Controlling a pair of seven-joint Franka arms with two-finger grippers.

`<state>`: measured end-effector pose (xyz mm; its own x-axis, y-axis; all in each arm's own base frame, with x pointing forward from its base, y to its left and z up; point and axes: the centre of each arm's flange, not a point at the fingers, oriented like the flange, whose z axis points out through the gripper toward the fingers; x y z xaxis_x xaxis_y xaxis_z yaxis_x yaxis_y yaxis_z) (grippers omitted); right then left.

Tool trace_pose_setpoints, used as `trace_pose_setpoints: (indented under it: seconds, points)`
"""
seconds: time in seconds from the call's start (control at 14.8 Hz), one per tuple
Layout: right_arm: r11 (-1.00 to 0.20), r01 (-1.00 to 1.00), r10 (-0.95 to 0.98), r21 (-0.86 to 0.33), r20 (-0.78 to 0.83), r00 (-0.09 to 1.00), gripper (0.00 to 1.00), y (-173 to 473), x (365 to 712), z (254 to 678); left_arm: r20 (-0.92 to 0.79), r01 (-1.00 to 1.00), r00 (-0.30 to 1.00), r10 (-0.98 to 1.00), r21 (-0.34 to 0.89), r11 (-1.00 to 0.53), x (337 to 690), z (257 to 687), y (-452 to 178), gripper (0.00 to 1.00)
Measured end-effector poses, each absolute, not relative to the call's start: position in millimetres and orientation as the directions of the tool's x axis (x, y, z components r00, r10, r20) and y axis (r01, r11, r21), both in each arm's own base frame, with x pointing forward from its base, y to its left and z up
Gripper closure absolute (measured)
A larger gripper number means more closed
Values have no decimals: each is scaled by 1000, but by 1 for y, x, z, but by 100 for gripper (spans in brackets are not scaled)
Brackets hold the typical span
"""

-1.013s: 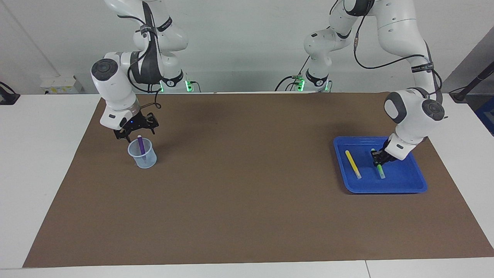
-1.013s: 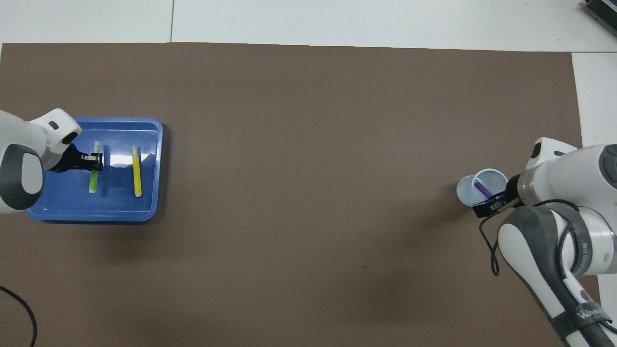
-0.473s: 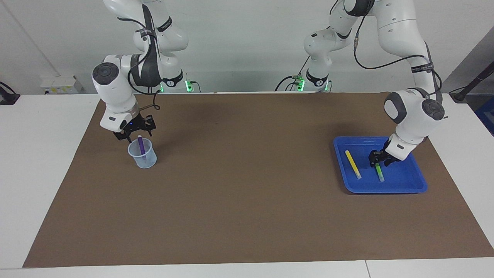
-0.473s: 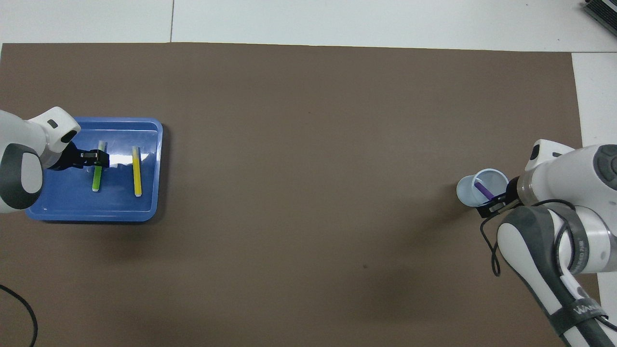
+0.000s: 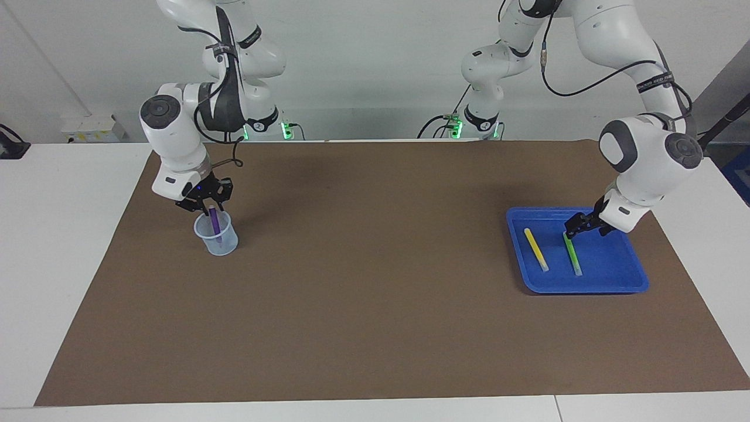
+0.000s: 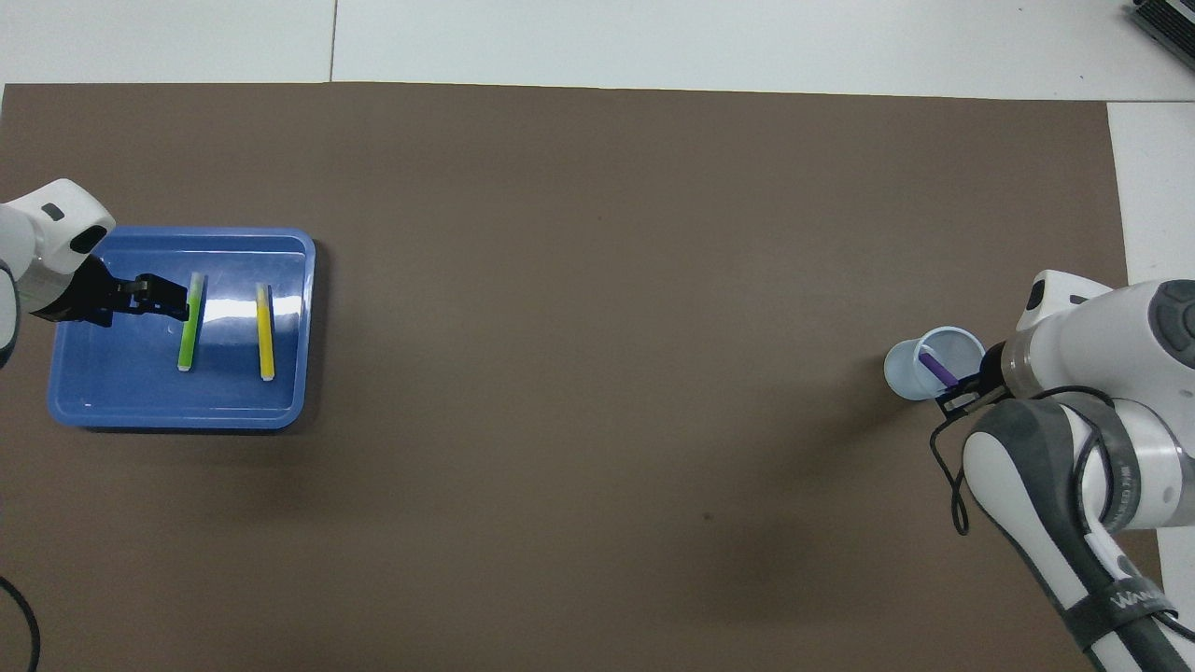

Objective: Right arm passes pens to left for tray arrangement

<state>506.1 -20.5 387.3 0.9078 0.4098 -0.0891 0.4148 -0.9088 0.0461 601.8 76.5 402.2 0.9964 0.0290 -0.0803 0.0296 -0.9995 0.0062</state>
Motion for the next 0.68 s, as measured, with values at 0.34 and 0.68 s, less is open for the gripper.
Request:
trace_pose_setpoints:
  seconds: [0.34, 0.68]
  points:
    - [-908, 415, 409, 50, -92, 908, 81, -22, 506, 389, -116, 175, 979, 166, 72, -982, 576, 468, 55, 0]
    - [-908, 415, 410, 50, -94, 907, 81, -22, 506, 388, -159, 254, 958, 239, 78, -964, 553, 515, 4, 0]
